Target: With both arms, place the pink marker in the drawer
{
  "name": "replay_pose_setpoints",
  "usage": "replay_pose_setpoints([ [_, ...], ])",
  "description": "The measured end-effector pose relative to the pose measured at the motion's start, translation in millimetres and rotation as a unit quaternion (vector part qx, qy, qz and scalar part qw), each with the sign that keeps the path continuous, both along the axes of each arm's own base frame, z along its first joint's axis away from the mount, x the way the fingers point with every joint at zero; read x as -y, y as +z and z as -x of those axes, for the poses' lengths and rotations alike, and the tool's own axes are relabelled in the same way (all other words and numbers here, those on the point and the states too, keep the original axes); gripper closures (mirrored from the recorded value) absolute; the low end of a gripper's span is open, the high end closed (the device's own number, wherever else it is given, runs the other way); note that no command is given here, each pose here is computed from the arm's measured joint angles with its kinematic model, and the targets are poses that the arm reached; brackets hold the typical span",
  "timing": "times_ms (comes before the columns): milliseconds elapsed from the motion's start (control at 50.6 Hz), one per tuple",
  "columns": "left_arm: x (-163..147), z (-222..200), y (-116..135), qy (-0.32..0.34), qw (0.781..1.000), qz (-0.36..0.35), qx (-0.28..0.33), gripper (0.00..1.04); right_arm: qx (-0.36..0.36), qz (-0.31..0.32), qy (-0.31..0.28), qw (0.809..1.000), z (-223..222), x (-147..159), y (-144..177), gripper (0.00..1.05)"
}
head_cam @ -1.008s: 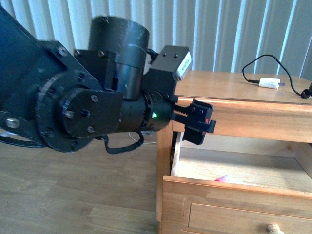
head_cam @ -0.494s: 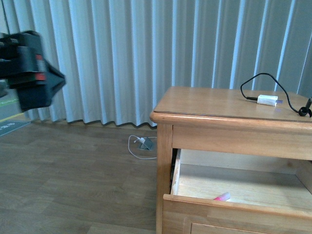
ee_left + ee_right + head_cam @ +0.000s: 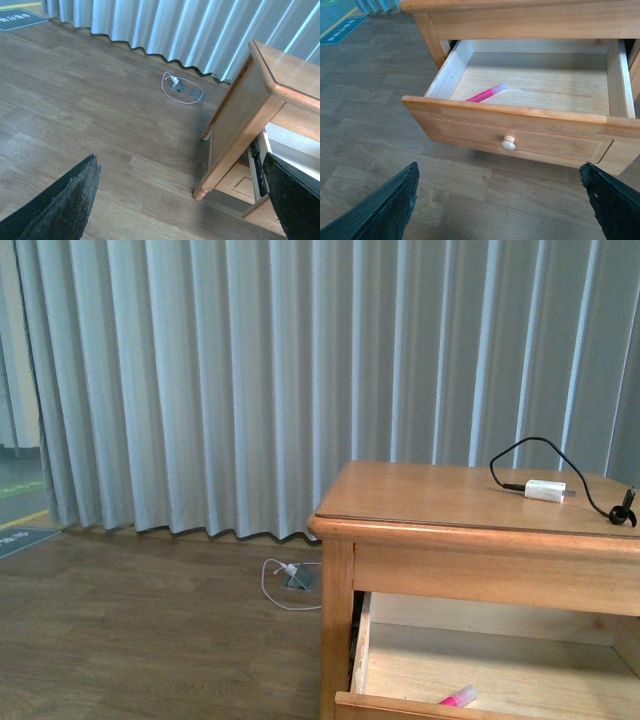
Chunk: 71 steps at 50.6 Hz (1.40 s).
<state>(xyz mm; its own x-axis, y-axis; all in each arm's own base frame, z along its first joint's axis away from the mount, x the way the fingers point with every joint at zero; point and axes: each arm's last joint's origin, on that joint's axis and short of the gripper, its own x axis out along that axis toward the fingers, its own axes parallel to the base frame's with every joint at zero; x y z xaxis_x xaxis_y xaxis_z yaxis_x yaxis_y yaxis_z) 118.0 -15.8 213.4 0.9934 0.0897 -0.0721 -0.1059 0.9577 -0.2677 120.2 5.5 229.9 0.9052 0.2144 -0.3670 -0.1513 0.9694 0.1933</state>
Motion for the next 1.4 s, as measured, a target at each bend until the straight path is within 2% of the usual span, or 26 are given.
replay_pose_setpoints([
  [79, 0, 0, 0, -0.01, 1.0, -0.01, 0.005, 0.08, 0.0, 0.0, -0.001, 1.0, 0, 0, 0, 0.08],
  [198, -2, 3, -8, -0.052, 0.995, -0.081, 0.031, 0.3, 0.0, 0.0, 0.0, 1.0, 0, 0, 0, 0.08],
  [217, -15, 6, -20, -0.048, 0.991, -0.124, 0.031, 0.65, 0.0, 0.0, 0.0, 1.0, 0, 0, 0, 0.08],
  [356, -15, 9, -27, -0.051, 0.99, -0.129, 0.031, 0.91, 0.0, 0.0, 0.0, 1.0, 0, 0, 0, 0.08],
  [435, -15, 9, -29, -0.051, 0.99, -0.129, 0.031, 1.01, 0.0, 0.0, -0.001, 1.0, 0, 0, 0, 0.08],
  [514, -16, 17, -36, -0.053, 0.99, -0.132, 0.017, 1.01, 0.0, 0.0, 0.0, 1.0, 0, 0, 0, 0.08],
  [771, -16, 21, -43, -0.05, 0.989, -0.134, 0.034, 1.01, 0.0, 0.0, 0.0, 1.0, 0, 0, 0, 0.08],
  [1245, -16, 22, -42, -0.049, 0.989, -0.134, 0.038, 1.0, -0.001, 0.0, 0.0, 1.0, 0, 0, 0, 0.08],
  [1364, -16, 22, -42, -0.05, 0.989, -0.135, 0.038, 0.8, -0.001, 0.0, 0.0, 1.0, 0, 0, 0, 0.08],
  [1403, -16, 22, -42, -0.05, 0.989, -0.135, 0.038, 0.73, 0.02, 0.004, -0.02, 1.0, 0, 0, -1, 0.08],
])
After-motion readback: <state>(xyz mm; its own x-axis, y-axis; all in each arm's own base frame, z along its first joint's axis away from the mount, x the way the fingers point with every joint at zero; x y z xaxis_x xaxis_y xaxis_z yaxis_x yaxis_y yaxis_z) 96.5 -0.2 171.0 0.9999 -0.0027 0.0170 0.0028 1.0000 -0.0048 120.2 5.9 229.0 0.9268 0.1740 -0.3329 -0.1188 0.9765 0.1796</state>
